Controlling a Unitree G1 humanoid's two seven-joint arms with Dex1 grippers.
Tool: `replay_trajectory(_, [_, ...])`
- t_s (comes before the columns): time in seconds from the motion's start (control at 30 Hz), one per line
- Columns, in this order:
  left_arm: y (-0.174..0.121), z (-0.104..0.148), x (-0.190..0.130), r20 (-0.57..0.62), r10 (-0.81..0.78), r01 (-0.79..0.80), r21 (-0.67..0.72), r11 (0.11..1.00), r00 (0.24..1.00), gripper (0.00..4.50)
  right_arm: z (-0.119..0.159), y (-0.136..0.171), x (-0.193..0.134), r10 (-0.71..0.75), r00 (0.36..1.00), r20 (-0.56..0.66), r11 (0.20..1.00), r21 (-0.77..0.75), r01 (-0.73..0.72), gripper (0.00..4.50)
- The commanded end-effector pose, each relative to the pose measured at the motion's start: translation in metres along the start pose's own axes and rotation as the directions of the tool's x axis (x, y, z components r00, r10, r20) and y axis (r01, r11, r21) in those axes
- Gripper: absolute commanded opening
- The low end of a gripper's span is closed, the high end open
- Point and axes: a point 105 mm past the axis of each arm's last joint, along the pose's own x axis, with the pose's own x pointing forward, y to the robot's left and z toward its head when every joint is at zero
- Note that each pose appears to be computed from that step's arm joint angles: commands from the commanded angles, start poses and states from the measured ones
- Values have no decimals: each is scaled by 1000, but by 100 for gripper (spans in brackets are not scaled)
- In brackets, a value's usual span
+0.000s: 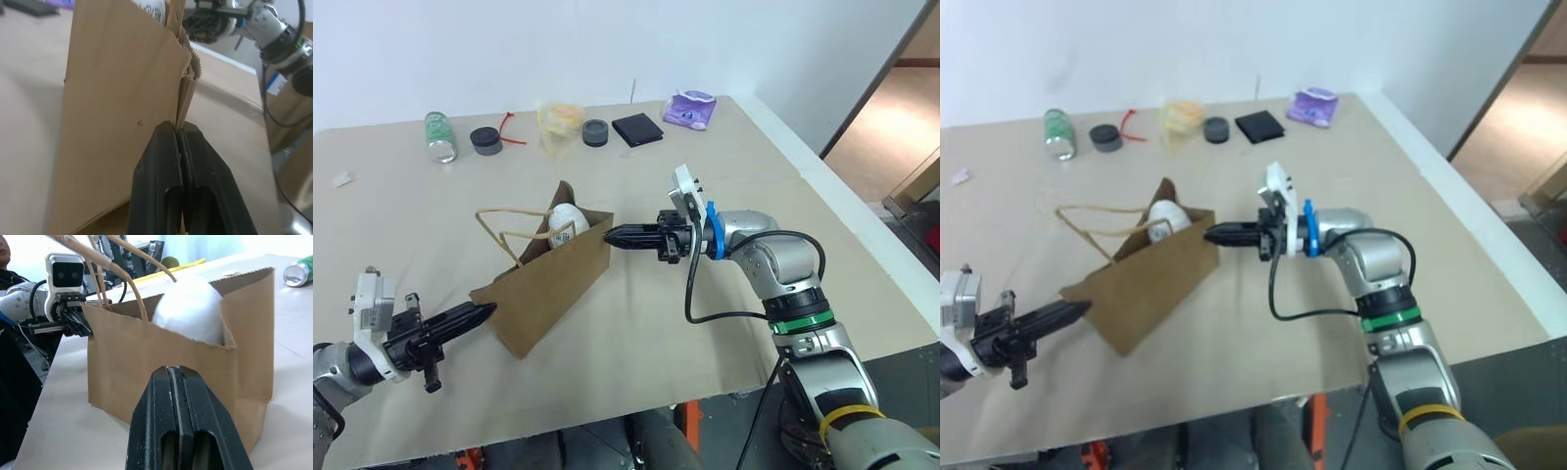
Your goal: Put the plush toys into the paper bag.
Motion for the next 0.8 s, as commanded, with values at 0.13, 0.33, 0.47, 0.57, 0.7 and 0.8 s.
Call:
replay_trajectory(0.13, [14,14,-25,6,55,-55,26,998,998,9,8,0,-5,6,1000,19,1000,-28,-5,0])
replay_trajectory(0.33, [41,28,-31,48,174,-180,198,963,984,9,8,2,-3,20,1000,15,999,-26,-19,0])
replay_trajectory(0.47, [48,36,-26,44,167,-173,227,958,985,9,6,2,-2,29,1000,4,999,-24,-29,0])
replay_trajectory(0.57, [57,37,-22,34,190,-192,268,944,981,9,5,3,-1,36,999,1,999,-22,-36,0])
replay_trajectory(0.7, [65,34,-16,-6,197,-187,291,938,980,9,5,5,0,40,999,1,999,-21,-40,0])
replay_trajectory(0.8, [78,38,-13,11,251,-239,355,904,968,9,4,6,1,41,999,1,999,-18,-41,0])
